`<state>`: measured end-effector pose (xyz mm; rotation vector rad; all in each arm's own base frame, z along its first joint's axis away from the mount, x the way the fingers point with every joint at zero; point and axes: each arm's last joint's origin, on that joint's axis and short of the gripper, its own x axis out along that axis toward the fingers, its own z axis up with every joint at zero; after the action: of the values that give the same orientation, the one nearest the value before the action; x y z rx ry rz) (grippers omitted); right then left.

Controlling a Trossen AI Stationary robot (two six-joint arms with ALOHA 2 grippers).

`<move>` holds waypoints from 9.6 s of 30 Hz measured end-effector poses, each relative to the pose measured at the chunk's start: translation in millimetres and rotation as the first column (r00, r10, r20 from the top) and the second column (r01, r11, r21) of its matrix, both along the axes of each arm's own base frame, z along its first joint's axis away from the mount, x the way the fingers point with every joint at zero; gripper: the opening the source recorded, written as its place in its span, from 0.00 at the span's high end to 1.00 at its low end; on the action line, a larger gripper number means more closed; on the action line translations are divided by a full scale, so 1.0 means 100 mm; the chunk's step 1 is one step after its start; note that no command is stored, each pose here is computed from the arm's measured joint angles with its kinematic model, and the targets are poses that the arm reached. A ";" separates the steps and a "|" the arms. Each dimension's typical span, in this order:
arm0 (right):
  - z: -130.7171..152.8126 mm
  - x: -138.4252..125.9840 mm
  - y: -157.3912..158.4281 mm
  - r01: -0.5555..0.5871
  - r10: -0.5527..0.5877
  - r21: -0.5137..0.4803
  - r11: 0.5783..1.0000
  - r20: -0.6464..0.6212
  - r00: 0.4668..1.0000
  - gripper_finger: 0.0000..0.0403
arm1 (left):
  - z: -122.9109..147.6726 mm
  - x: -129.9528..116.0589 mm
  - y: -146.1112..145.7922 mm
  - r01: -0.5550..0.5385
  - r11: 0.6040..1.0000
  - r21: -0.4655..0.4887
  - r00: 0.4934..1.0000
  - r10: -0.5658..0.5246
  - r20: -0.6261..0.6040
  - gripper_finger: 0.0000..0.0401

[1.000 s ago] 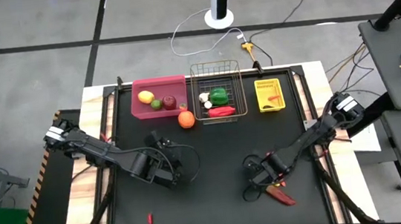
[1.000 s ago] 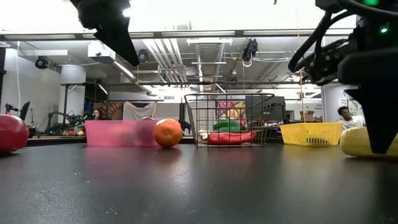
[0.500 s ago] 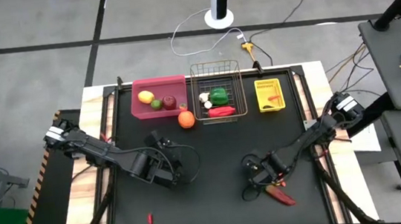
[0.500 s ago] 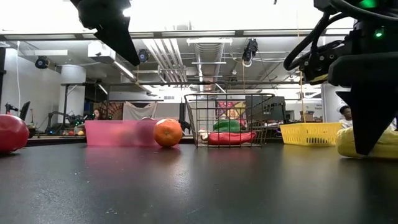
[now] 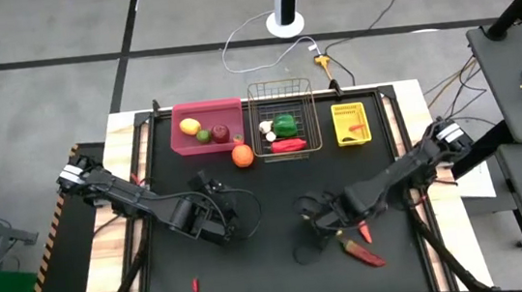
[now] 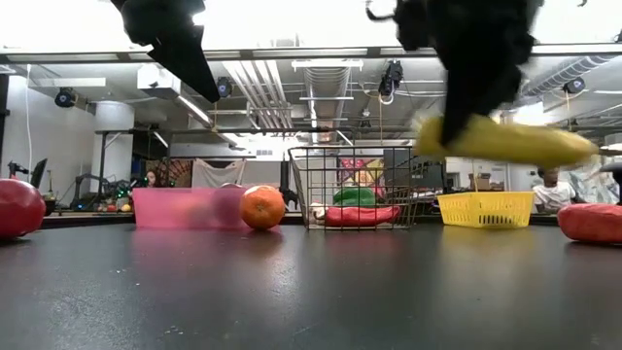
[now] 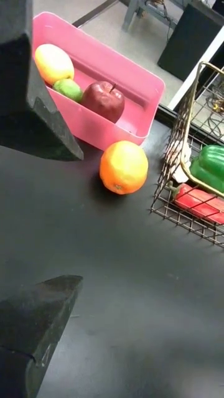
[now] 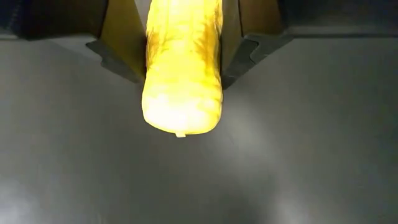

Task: Sort produce into baskets
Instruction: Put the yellow corn into the gold mesh basket, then put the red tomato into the red bin

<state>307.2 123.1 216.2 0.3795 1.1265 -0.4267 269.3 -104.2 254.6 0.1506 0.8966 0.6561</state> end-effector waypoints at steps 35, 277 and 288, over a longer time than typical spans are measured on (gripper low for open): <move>1.22 0.47 -2.85 -0.396 0.582 -0.628 0.670 0.112 0.806 0.61 | -0.03 -0.46 -0.07 -0.208 0.976 -0.063 0.950 0.186 -0.252 0.26; 0.86 -0.36 0.00 -0.045 0.841 -0.844 0.534 0.525 0.134 0.50 | 0.11 -0.18 0.05 0.771 0.636 0.032 0.127 -0.203 0.971 0.38; 0.24 -0.01 0.19 0.087 0.903 -0.916 0.391 0.400 0.155 0.50 | 0.16 -0.21 0.02 0.857 0.516 0.022 0.066 -0.153 0.986 0.38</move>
<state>306.3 142.4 239.9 -0.6318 -0.3189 0.0198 248.5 -102.4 270.1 -0.4686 -0.2644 -0.4271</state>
